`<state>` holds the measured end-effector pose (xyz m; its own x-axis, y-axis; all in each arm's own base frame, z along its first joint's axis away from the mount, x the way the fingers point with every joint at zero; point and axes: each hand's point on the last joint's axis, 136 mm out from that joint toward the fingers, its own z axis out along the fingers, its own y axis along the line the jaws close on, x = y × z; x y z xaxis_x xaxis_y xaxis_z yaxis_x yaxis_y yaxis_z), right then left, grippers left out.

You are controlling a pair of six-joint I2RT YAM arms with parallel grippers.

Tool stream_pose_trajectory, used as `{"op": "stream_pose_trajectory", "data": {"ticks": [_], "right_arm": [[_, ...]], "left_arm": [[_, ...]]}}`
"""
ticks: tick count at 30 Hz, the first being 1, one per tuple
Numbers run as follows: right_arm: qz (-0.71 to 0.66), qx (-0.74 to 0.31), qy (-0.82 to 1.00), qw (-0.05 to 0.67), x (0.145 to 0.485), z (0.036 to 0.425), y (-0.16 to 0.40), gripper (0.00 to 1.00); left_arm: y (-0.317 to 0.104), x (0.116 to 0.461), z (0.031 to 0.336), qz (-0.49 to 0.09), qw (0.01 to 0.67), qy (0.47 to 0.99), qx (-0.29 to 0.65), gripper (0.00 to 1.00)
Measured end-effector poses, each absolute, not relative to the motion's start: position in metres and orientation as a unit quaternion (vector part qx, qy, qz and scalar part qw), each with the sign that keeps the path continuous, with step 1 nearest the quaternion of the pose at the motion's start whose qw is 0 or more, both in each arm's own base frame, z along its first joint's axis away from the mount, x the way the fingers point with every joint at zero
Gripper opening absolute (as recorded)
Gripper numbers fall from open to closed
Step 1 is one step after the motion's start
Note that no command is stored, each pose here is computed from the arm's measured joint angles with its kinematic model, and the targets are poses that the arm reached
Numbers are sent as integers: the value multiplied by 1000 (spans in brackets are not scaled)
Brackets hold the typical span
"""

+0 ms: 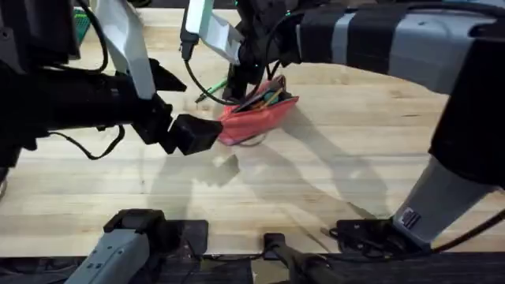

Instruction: Unzip the bag, pick up the pens from the table one at a time and place them inside, then zip the bag closed.

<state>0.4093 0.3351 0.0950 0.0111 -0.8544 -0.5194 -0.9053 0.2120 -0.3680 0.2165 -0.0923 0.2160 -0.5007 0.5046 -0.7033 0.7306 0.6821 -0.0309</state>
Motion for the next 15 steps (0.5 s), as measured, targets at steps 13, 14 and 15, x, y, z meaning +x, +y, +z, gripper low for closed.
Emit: {"op": "stream_pose_trajectory", "data": {"ticks": [13,14,15], "right_arm": [[58,-671,667,320,401,72,344,996],[60,-673,665,319,400,70,345,996],[62,-674,664,318,400,69,346,996]], "left_arm": [[-92,216,216,-165,343,850,363,995],[-92,216,216,-165,343,850,363,995],[-92,216,216,-165,343,850,363,994]]}}
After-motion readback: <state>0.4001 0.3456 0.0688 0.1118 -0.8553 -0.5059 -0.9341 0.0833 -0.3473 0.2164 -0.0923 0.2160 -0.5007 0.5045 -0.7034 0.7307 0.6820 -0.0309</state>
